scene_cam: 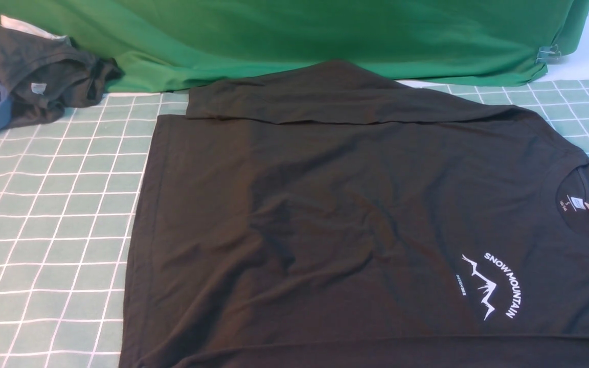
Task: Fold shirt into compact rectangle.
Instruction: 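Grasp the left edge of the dark T-shirt lying flat on the table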
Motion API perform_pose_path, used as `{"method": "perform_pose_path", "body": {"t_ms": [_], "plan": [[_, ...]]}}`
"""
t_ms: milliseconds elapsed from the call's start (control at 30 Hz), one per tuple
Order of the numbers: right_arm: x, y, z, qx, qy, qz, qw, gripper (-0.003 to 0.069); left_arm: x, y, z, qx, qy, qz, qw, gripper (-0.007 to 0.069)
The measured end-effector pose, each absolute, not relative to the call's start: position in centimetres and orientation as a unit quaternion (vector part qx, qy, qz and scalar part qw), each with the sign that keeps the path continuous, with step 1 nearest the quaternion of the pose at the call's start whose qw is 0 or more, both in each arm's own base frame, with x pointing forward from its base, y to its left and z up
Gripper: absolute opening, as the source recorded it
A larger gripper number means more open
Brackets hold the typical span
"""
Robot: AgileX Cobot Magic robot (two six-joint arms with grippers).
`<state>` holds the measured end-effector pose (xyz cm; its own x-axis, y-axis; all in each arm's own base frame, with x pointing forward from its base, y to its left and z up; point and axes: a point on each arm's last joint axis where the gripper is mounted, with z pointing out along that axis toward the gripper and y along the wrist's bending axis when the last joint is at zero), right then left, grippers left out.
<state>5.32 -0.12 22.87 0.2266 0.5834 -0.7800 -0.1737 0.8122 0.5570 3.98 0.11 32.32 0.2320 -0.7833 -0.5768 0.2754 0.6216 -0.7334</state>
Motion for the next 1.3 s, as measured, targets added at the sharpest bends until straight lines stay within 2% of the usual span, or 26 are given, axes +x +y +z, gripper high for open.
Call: {"method": "perform_pose_path", "body": {"t_ms": [67, 167, 267, 333, 400, 600, 767, 900, 1133, 1300], "plan": [[5.2, -0.2, 23.1, 0.183, 0.557, 0.254, 0.769, 0.0242, 4.9, -0.4, 34.5, -0.24, 0.605, -0.311, 0.693, 0.0036], [5.1, -0.2, 23.6, 0.188, 0.542, 0.265, 0.775, 0.023, 7.9, -1.2, 35.3, -0.183, 0.773, -0.221, 0.566, 0.0036], [4.9, 0.1, 25.0, 0.171, 0.58, 0.258, 0.753, 0.0165, 10.6, -2.1, 34.1, -0.128, 0.876, -0.196, 0.421, 0.0036], [4.6, 0.5, 27.2, 0.124, 0.624, 0.227, 0.738, 0.008, 12.6, -2.7, 32.3, -0.099, 0.924, -0.194, 0.315, 0.0027], [4.5, 0.9, 30.0, 0.071, 0.664, 0.197, 0.718, 0.0039, 14.2, -2.9, 30.3, -0.083, 0.95, -0.189, 0.234, 0.0011], [7.5, 2.4, 33.0, -0.033, 0.799, 0.155, 0.58, 0.0025, 15.5, -4.6, 25.3, -0.047, 0.978, -0.155, 0.128, 0.0001], [9.9, 3.4, 32.0, -0.072, 0.852, 0.144, 0.499, 0.0024, 14.4, -7.2, 21.9, -0.014, 0.991, -0.099, 0.09, 0.0001], [10.5, 3.7, 31.8, -0.083, 0.86, 0.143, 0.483, 0.0024, 14.4, -8.2, 20.7, 0.007, 0.995, -0.061, 0.084, 0.0001], [10.5, 3.7, 31.8, -0.086, 0.858, 0.141, 0.486, 0.0024, 15.8, -9.4, 19.4, 0.008, 0.992, -0.07, 0.104, 0.0021], [10.5, 3.7, 31.8, -0.088, 0.858, 0.14, 0.486, 0.0023, 16.2, -9.4, 17.8, -0.009, 0.997, -0.037, 0.062, 0.0108]]}}
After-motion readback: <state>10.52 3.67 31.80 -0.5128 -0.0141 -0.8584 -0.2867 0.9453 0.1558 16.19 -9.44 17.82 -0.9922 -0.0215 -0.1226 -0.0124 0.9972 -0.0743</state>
